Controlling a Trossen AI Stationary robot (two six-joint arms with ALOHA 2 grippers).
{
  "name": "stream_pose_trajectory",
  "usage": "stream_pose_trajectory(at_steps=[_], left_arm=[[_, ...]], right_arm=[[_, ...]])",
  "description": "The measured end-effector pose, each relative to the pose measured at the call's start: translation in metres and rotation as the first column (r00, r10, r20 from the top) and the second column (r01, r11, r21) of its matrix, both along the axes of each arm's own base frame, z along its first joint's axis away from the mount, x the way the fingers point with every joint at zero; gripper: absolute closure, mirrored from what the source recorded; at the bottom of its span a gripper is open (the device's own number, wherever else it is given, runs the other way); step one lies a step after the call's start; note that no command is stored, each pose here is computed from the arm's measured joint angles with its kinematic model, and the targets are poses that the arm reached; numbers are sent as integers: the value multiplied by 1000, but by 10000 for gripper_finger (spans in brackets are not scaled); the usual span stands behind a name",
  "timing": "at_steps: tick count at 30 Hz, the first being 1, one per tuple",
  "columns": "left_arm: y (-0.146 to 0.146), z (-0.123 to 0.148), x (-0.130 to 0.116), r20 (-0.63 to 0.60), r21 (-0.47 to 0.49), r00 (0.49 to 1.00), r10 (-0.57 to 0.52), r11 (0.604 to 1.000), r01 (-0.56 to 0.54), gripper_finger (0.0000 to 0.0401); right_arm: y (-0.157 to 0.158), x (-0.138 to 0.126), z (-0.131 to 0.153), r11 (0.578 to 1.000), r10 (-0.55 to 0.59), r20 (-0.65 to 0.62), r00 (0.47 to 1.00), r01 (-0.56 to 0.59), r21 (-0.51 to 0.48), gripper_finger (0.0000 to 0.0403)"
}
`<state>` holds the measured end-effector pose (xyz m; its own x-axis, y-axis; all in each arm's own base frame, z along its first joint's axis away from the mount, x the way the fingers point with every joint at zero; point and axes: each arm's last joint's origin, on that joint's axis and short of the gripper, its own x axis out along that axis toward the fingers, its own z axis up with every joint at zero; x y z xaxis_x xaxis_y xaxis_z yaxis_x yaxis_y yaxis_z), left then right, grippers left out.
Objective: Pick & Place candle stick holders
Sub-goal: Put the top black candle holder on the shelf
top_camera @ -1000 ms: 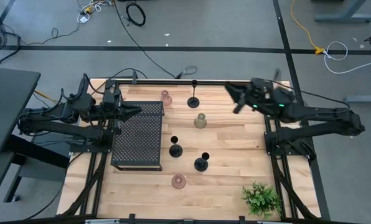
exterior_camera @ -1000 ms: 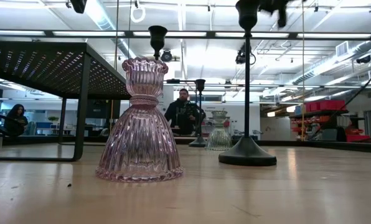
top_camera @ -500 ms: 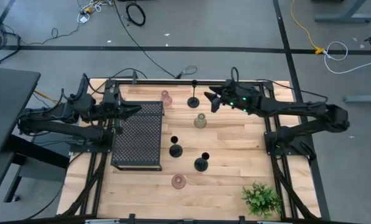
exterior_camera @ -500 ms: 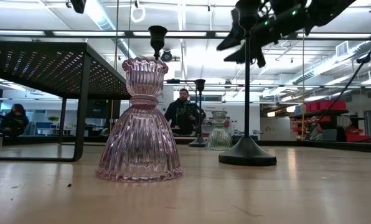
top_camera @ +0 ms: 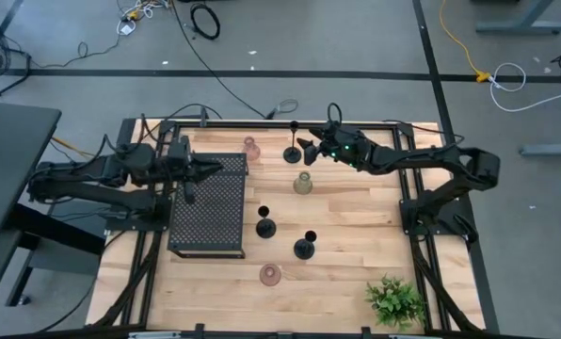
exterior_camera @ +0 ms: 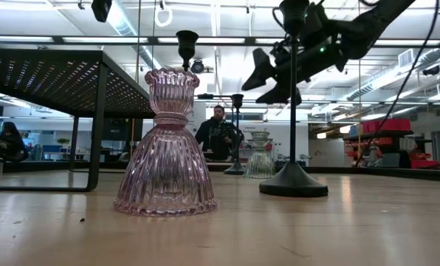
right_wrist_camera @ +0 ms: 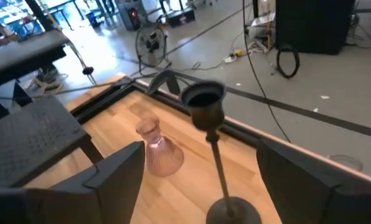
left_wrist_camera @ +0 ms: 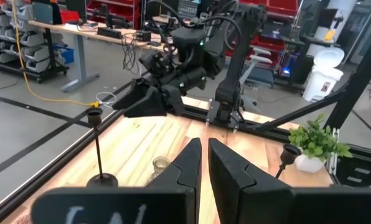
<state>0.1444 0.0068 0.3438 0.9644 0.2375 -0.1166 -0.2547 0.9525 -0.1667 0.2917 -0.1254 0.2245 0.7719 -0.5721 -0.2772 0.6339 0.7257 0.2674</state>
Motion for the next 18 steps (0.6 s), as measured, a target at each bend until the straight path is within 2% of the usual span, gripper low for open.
stream_pose_trajectory(at_steps=[10, 15, 18], left_arm=[[0, -5, 9, -34, 1, 999, 3, 1000, -3, 371], [0, -5, 8, -35, 1, 999, 3, 1000, -3, 371], [0, -5, 8, -36, 5, 999, 13, 1000, -13, 371]], right_arm=[[-29, 35, -8, 999, -20, -74, 997, 18, -30, 92], [-38, 53, -12, 999, -9, -150, 989, 3, -38, 93], [-41, 60, -11, 999, 7, -153, 988, -12, -30, 107]])
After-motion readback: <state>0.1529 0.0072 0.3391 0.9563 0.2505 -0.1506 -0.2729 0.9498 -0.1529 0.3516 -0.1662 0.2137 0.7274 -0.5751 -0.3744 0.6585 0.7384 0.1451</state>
